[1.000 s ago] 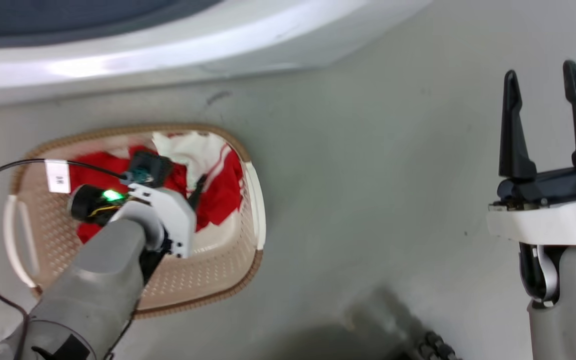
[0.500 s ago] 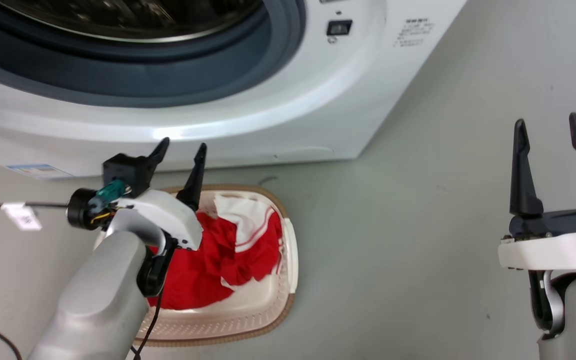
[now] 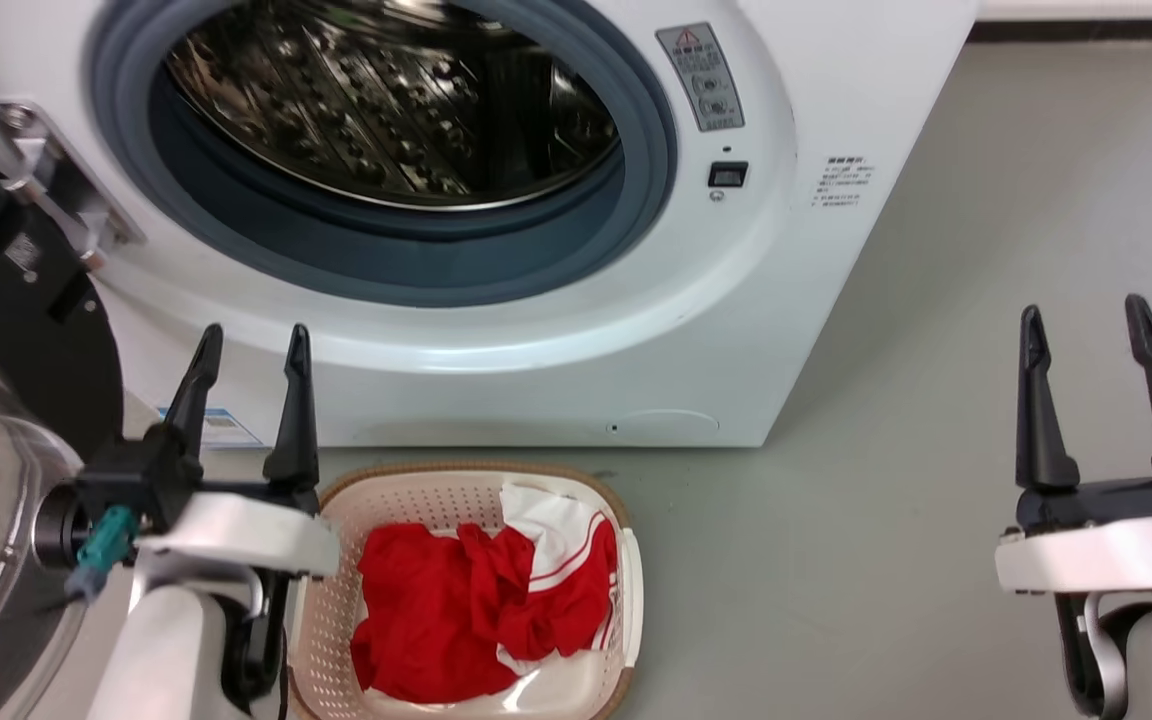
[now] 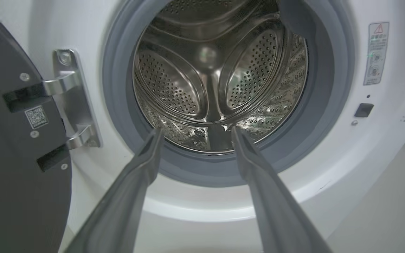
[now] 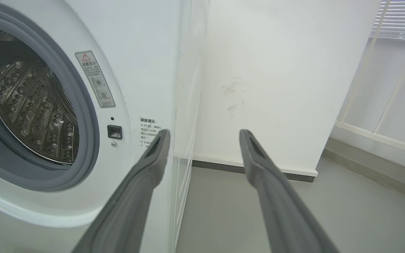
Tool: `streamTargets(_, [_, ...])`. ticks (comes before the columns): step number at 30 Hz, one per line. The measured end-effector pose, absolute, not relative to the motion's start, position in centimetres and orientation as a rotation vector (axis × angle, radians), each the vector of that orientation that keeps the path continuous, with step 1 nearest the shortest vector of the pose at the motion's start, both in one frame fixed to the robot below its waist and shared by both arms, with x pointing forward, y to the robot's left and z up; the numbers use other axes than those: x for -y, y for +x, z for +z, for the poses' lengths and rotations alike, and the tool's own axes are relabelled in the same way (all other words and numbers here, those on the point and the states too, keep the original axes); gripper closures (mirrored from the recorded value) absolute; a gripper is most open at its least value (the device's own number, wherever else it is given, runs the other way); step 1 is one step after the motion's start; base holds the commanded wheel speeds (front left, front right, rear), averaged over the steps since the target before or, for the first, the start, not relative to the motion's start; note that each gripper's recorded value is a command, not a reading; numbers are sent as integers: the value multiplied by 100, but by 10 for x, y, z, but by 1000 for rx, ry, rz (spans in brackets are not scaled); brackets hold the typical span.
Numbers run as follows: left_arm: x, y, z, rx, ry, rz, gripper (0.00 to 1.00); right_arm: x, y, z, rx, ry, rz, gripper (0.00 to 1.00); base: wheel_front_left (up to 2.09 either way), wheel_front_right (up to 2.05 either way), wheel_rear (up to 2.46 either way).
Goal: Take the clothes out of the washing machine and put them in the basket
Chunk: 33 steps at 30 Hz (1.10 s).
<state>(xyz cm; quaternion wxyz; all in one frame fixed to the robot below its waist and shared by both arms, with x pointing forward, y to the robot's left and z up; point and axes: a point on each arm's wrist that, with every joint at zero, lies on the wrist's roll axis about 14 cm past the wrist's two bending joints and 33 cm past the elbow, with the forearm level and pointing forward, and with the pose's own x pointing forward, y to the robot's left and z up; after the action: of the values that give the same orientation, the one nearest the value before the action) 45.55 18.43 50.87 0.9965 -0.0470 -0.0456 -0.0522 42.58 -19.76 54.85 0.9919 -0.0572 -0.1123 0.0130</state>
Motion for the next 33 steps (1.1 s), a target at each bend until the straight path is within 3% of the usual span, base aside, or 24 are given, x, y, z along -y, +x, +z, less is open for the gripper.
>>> streamTargets(7, [-188, 422, 529, 157, -46, -68, 0, 188, 402, 552, 228, -98, 52, 0, 0, 0, 0])
streamTargets(17, [-174, 392, 509, 94, -23, -80, 0, 196, 371, 547, 205, -77, 28, 0, 0, 0, 0])
streamTargets(33, [-176, 380, 502, 72, 5, -60, 0, 195, 364, 543, 194, -66, 29, 0, 0, 0, 0])
